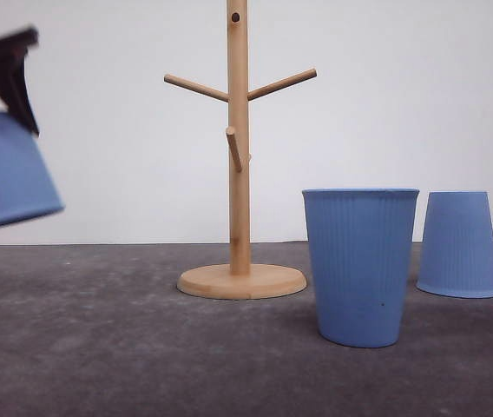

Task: Place three cups

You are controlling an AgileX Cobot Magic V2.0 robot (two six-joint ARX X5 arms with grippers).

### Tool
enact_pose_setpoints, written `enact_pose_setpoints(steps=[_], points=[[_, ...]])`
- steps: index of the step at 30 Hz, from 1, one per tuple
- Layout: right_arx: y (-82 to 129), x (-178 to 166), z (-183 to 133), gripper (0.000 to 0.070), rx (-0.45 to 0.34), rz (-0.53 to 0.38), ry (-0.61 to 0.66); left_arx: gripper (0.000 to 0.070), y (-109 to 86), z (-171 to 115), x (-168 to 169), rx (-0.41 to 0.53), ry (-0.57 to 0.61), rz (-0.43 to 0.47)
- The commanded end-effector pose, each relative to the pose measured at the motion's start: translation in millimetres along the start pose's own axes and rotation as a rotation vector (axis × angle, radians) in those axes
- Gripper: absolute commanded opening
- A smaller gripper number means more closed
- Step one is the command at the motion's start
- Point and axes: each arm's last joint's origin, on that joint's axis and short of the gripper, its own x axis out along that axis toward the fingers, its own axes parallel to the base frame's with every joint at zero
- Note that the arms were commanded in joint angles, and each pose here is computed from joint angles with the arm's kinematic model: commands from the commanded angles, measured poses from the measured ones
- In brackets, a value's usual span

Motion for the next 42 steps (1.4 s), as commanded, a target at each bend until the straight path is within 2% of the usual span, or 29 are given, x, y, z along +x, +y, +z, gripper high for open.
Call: enact_pose_setpoints(steps=[1, 5, 11, 16, 22, 27, 33, 42], points=[[1, -2, 5, 0.0418, -0.013, -0.001, -0.024, 0.031, -3.3, 14, -11, -0.031, -0.039, -0.041], [1, -2, 5, 0.0418, -0.013, -0.001, -0.024, 0.031, -4.6, 34, -32, -0.081, -0.097, -0.117], [1, -2, 6, 0.0418, -0.015, -0.001, -0.031, 0.031, -3.7, 57, -53, -0.166, -0.173, -0.295], [1, -2, 6, 0.0418, -0.015, -0.001, -0.032, 0.031, -0.5, 71, -43, -0.256, -0.162, -0.495], [1, -2, 6, 0.0419, -0.015, -0.001, -0.032, 0.031, 3.7, 87, -14, -0.335, -0.142, -0.631], [1, -2, 6, 0.0419, -0.015, -0.001, -0.032, 0.031, 7.9, 94, 13, -0.38, -0.106, -0.697], [1, -2, 6, 0.0419, -0.015, -0.001, -0.033, 0.0309, 6.0, 92, 46, -0.408, -0.03, -0.73], [1, -2, 6, 0.0419, -0.015, -0.002, -0.035, 0.0309, -19.1, 83, 76, -0.368, 0.043, -0.773]])
